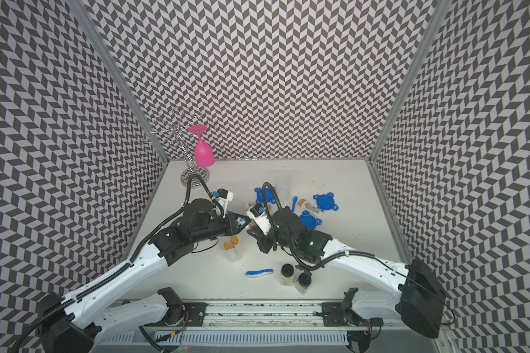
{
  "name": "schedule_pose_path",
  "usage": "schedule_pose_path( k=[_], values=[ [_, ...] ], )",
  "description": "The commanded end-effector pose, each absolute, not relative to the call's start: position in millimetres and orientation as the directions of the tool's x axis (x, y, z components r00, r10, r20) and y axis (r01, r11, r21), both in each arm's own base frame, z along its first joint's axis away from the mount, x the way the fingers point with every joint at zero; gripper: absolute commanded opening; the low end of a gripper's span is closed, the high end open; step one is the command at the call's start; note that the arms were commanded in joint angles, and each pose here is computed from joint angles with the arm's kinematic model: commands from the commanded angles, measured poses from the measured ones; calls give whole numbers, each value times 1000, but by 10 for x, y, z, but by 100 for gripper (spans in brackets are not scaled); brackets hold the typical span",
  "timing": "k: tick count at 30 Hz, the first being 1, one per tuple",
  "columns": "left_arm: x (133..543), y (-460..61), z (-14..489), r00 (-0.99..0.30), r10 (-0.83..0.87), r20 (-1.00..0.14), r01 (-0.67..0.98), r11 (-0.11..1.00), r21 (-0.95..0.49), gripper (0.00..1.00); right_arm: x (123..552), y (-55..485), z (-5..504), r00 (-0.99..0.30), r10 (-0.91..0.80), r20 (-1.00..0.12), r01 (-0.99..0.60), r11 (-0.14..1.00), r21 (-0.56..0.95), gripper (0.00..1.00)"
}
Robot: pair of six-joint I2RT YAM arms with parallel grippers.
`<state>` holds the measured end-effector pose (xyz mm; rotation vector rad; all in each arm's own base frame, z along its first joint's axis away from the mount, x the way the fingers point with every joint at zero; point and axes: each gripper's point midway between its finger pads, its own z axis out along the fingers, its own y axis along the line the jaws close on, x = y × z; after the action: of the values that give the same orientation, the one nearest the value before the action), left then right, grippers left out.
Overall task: Pack away toiletry kits
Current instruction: Place the toiletry item into the container.
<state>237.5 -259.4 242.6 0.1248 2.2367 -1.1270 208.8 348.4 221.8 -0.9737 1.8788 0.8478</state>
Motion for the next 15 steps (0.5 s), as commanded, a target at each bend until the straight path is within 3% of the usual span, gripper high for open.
schedule_pose_path(
  k=[1,4,5,11,15],
  values=[
    [2294,-2622,2536,-799,-172,-577,377,605,-702,0,2171,3561,2430,-297,-259,-919,-869,472,148,0],
    [2297,-2567,2553,-791,-178,-585,375,613,-695,0,2164,3564,2462,-285,-253,-924,-873,466,142,13],
    [2308,-2531,2570,-787,-180,-590,374,621,-688,0,2151,3560,2464,-282,-260,-924,-877,460,139,24],
    [2409,-2053,2694,-711,-192,-677,341,747,-571,0,1997,3399,2232,-301,-373,-878,-889,443,117,70],
    [2404,-1834,2622,-685,-159,-711,305,824,-478,0,1837,3265,1957,-344,-452,-823,-889,439,130,76]
  ],
)
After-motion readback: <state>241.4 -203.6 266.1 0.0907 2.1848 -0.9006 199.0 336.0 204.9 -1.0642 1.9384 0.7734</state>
